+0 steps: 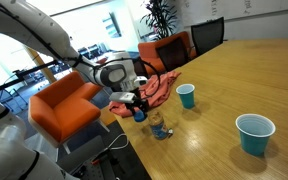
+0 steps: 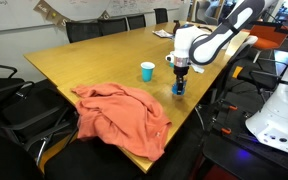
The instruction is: Put the lid to the peanut butter jar on the table
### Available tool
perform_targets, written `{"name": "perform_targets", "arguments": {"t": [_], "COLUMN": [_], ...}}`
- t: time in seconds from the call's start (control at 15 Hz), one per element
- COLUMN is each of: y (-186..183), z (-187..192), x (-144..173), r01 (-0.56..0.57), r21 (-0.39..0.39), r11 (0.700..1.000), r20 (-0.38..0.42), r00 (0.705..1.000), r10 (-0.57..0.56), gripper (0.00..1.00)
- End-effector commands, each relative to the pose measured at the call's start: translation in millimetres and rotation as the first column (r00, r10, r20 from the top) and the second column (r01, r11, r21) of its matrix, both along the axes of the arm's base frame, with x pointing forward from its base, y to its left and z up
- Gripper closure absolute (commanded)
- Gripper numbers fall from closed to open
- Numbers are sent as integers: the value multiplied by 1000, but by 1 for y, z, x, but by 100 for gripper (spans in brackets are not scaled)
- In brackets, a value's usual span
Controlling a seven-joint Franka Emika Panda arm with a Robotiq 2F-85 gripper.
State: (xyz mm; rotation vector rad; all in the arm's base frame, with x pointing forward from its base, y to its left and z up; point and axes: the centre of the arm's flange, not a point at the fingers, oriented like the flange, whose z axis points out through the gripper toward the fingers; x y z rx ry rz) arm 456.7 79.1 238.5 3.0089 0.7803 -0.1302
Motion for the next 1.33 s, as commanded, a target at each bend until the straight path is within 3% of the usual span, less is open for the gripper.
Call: {"name": "perform_targets", "arguments": {"t": [0.0, 0.47, 0.53, 0.67, 0.87, 1.27], "y": [22, 52, 54, 58, 61, 57], "z": [-27, -33, -33, -31, -17, 69], "x": [24, 19, 17, 14, 8, -35], "r01": [-163, -352, -369, -390, -402, -392], "r21": [-49, -38, -33, -32, -32, -29], "r11": [985, 935, 929, 920, 915, 919], "r20": [-30, -9, -10, -10, 13, 86], "r00": [986, 936, 929, 921, 915, 915], "r10": [162, 352, 369, 390, 403, 393], "gripper": [46, 46, 8, 0, 0, 0]}}
